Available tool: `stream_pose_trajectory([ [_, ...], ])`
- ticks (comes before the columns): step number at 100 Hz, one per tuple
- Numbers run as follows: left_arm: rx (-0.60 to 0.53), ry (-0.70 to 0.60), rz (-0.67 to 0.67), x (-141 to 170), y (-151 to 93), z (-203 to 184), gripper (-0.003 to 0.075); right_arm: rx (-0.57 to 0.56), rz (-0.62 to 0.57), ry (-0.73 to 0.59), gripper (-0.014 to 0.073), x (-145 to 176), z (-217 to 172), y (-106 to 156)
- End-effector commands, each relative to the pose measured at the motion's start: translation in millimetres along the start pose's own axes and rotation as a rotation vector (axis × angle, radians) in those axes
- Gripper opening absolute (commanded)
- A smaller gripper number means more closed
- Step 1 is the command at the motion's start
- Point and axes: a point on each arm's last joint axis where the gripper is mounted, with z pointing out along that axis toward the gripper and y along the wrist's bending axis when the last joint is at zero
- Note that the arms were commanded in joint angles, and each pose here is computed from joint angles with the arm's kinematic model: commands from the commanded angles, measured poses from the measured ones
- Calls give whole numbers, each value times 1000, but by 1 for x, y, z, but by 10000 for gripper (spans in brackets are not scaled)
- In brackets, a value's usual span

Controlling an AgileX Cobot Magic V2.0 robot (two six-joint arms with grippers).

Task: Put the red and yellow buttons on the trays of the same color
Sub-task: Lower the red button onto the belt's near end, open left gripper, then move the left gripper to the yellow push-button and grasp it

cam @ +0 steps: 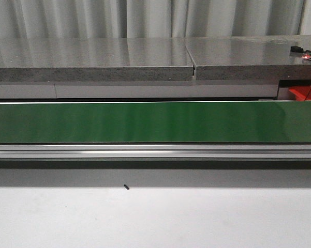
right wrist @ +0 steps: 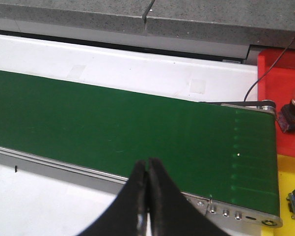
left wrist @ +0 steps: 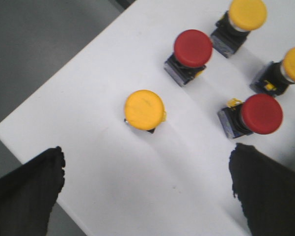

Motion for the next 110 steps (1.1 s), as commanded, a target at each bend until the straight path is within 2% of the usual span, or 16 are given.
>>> stream_pose_trajectory([
  [1, 13, -141, -22, -13, 1, -20, 641, 13, 5, -79, -68, -12, -4, 0],
  [17, 1, -120, -16, -15, 2, -3, 641, 13, 5, -79, -68, -12, -4, 0],
  [71, 2, 3, -32, -9, 0, 92, 641, 13, 5, -79, -68, -12, -4, 0],
  [110, 0, 4, -38, -8, 1, 119, 638, 13, 5, -79, -68, -12, -4, 0],
])
